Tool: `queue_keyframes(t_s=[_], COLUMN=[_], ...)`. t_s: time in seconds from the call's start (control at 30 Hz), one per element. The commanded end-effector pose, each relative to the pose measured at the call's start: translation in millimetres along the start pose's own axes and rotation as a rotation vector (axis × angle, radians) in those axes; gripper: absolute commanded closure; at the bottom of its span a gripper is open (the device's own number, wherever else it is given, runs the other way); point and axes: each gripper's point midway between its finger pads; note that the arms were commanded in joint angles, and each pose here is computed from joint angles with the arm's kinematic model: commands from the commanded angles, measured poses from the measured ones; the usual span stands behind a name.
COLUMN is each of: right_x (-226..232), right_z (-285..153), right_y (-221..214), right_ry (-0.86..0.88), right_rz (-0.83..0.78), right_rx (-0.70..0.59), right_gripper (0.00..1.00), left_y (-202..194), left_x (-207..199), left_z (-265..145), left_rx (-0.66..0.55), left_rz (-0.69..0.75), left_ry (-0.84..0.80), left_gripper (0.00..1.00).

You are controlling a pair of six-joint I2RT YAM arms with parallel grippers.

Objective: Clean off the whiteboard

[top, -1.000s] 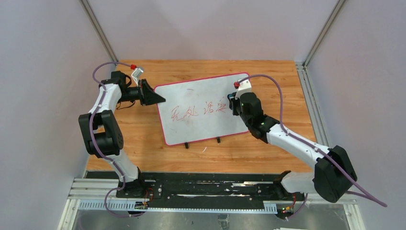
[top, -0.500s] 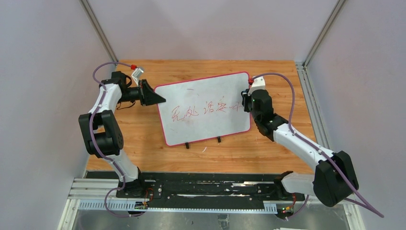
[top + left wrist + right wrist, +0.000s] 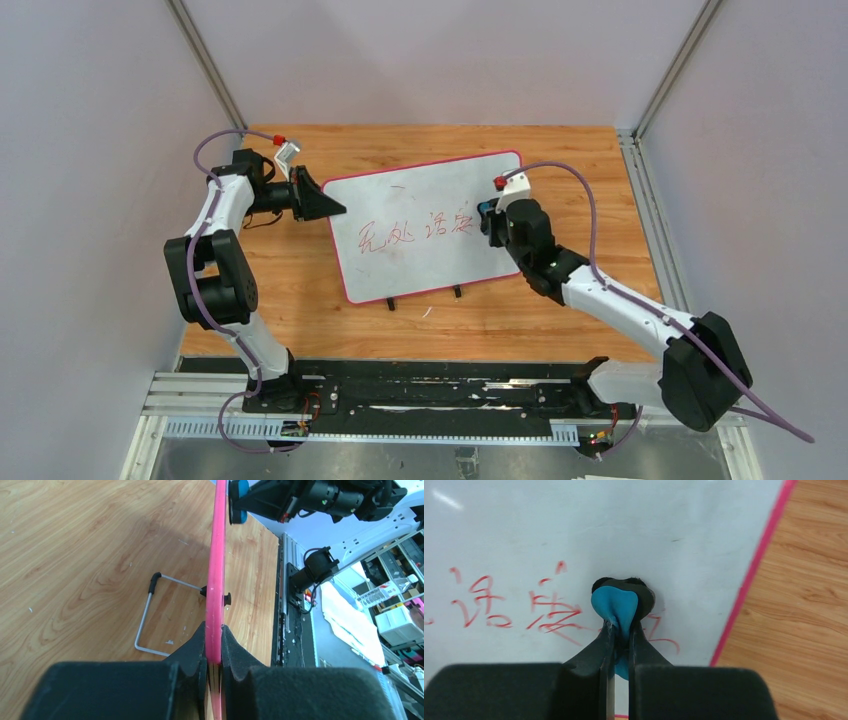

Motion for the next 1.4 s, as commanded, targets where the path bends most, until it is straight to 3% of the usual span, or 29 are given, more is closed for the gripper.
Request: queue_keyframes(t_s=[0.0, 0.37, 0.73, 1.37], right_x=[30.5, -7.3, -54.2, 45.0], right_z=[-3.4, 7.8, -7.9, 4.3], right_y=[4.1, -21.8, -19.4, -13.9], right_ry=[0.05, -0.088, -0.191, 0.055], right_rz=[-0.002, -0.024, -0.017, -0.01], right_rx=[-0.022, 0.041, 0.038, 0.007], right_gripper=[0.99, 0.99, 0.99, 0.99], left_y=[3.6, 1.9, 0.4, 0.6], left_x=[21.8, 21.2, 22.3, 21.7], left_z=[-4.7, -4.9, -5.2, -5.4], left_rx=[0.05, 0.054, 0.06, 0.06], left_rz=[0.164, 0.167, 0.169, 0.165], left_ry=[0.071, 0.074, 0.077, 0.078], left_gripper=[1.0, 1.0, 1.0, 1.0])
Point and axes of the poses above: each gripper's point midway between its finger pads, its own z axis out along the fingers, its own x axis along the line the jaws close on, y = z × x, and after that the axes turned 8 degrees about -z, right-handed
